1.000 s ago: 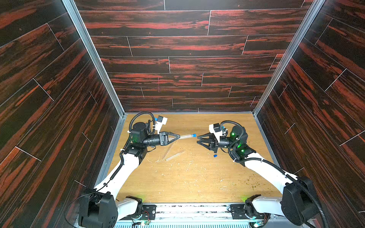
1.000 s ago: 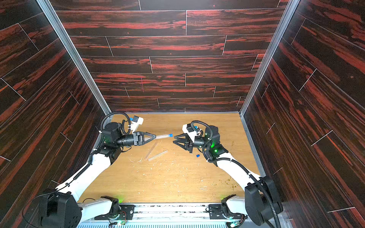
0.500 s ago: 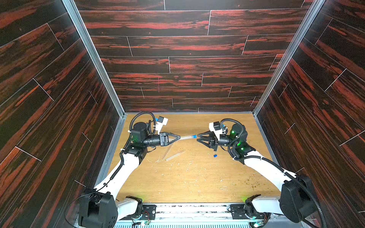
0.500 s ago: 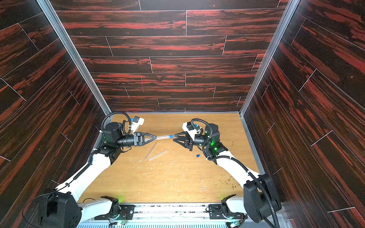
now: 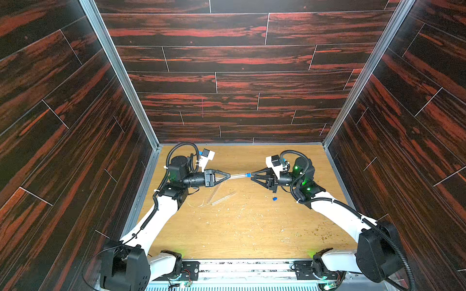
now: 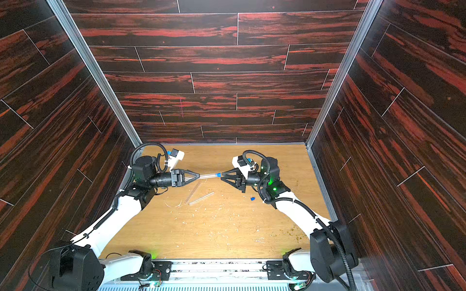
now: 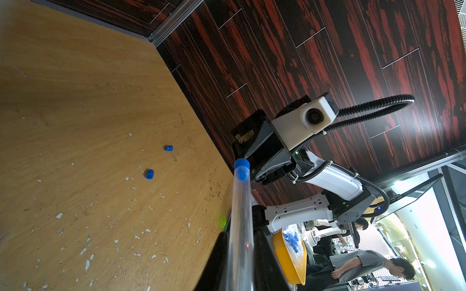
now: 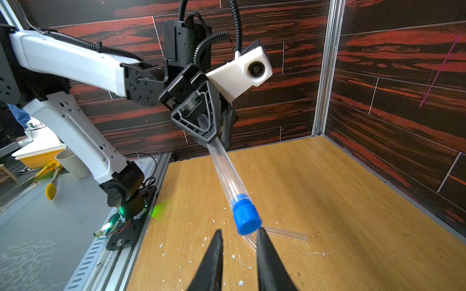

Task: Insert stoppers into test tubes
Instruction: Insert the stopper into the test tube.

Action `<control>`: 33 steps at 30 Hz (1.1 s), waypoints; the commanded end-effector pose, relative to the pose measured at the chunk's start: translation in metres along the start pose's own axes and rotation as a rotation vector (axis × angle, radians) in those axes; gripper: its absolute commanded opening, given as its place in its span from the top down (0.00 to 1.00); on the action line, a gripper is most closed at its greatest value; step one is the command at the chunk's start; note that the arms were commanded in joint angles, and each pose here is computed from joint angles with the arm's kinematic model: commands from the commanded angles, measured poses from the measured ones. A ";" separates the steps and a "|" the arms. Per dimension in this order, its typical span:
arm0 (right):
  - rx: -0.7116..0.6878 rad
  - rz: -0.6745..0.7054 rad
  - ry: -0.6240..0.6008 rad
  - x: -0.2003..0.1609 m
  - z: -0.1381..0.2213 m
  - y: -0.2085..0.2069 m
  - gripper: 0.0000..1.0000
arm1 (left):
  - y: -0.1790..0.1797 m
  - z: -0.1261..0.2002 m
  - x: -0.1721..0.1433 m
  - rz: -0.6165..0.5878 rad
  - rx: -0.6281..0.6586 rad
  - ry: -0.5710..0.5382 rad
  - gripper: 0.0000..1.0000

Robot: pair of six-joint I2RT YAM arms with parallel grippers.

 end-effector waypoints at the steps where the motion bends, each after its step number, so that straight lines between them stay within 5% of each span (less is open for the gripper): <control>1: 0.027 0.002 0.004 0.000 -0.004 -0.004 0.79 | -0.011 0.000 0.005 -0.042 -0.020 0.004 0.89; 33: 0.078 0.009 0.012 0.005 -0.015 -0.002 0.88 | -0.009 -0.002 0.001 -0.043 -0.017 0.019 0.89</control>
Point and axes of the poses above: each gripper's point midway between its finger pads, its own z axis back along the fingers, its own y axis along the line the jaws close on, x = y × z, the point moved 7 cm from there along z, back along the fingers, and after that the axes turned 3 degrees about z, right-handed, at the moved point
